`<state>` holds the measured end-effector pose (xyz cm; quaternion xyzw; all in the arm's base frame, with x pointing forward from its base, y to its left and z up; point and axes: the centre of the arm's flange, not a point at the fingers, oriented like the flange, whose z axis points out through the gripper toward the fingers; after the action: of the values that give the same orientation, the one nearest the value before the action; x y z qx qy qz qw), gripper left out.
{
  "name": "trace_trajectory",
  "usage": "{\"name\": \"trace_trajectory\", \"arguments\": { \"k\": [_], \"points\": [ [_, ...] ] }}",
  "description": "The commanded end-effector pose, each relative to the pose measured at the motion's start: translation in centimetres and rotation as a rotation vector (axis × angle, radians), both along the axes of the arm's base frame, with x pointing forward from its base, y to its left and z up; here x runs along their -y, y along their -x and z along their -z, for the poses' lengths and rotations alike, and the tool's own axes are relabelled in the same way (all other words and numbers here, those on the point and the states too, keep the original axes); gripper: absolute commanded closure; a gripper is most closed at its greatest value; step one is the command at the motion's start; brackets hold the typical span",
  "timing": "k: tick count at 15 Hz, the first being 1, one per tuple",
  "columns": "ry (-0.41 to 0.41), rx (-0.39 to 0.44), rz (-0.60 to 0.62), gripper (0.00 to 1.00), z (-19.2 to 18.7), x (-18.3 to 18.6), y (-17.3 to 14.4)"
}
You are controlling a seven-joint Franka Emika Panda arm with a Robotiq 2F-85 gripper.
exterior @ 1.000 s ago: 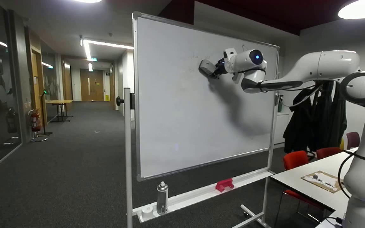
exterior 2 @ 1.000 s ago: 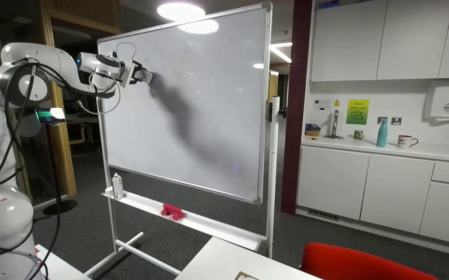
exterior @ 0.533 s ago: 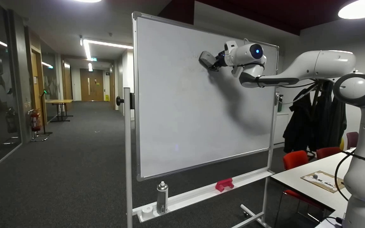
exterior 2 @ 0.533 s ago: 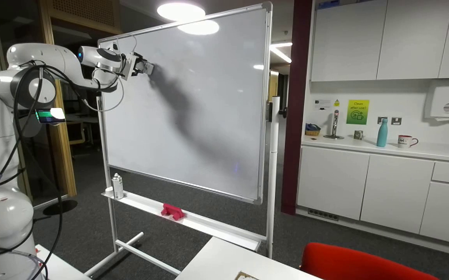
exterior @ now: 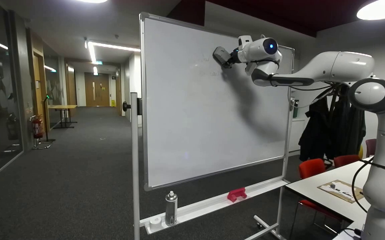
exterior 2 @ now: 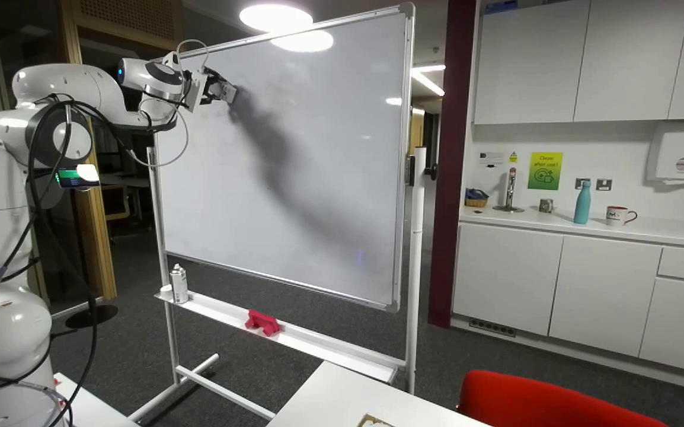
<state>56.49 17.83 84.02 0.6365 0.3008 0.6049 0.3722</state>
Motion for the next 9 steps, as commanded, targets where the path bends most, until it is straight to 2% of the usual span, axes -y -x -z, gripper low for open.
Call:
{"name": "trace_trajectory", "arguments": {
  "k": [1,5,9],
  "points": [
    [-0.024,0.018,0.016,0.65,-3.0,0.2,-1.4],
    [-0.011,-0.012,0.001,0.65,-0.5,0.1,-2.1],
    [0.046,-0.075,-0.014,0.65,3.9,-0.5,-2.4]
  ]
}}
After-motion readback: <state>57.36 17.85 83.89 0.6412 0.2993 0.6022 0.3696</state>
